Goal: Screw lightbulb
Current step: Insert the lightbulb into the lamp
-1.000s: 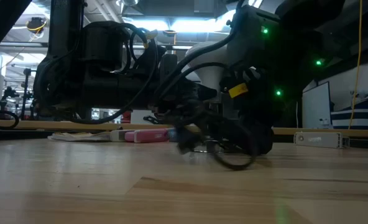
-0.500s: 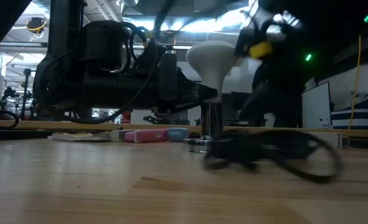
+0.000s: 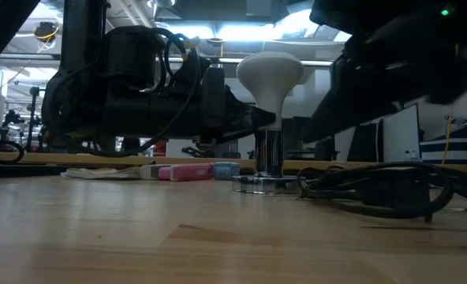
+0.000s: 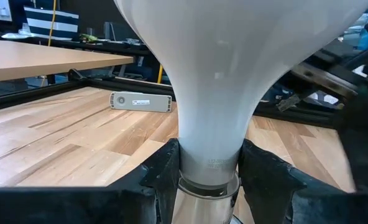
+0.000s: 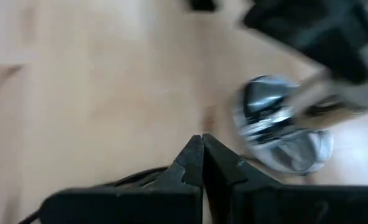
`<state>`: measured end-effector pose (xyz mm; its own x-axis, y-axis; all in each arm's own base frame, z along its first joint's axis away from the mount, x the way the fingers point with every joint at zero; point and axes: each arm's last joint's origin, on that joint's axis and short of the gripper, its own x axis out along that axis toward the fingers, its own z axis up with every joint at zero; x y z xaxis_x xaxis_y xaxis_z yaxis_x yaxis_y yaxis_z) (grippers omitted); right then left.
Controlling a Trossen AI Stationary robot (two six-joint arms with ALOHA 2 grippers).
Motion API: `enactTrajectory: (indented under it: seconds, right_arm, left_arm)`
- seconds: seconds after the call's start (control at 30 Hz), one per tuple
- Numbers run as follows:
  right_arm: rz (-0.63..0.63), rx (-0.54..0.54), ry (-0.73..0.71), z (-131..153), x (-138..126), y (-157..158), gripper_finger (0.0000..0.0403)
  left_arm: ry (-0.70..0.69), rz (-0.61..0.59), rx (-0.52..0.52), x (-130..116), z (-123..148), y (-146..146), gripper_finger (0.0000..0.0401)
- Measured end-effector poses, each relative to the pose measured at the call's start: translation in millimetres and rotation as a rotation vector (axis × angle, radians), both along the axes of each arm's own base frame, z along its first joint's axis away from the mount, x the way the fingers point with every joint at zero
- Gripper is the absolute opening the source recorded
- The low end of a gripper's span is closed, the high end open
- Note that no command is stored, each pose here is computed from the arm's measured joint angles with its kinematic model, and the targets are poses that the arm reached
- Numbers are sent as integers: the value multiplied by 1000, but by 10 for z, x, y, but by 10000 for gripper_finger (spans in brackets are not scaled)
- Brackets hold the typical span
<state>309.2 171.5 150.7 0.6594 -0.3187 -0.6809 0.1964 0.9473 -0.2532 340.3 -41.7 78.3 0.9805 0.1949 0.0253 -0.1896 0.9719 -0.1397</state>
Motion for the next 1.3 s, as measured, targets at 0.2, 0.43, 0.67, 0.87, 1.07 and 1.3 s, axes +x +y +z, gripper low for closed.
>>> enactTrajectory:
  seconds: [0.2, 0.43, 0.67, 0.87, 1.07, 1.3]
  right_arm:
    - [79, 105, 72, -59, 8, 43, 5]
    - [40, 45, 183, -302, -27, 18, 5]
    - [-146, -221, 327, -360, -212, -274, 5]
    - [-274, -303, 367, -435, -173, -692, 5]
    - [-338, -282, 360, -381, -100, -927, 5]
    - [-176, -251, 266, 17, 1, -650, 5]
  left_arm:
    - [0, 0, 0, 0, 0, 0, 143]
    - [1, 0, 0, 0, -1, 0, 143]
    - [0, 1, 0, 1, 0, 1, 143]
    - [0, 1, 0, 1, 0, 1, 143]
    - [0, 1, 0, 1, 0, 1, 143]
    - [1, 1, 0, 0, -1, 3, 143]
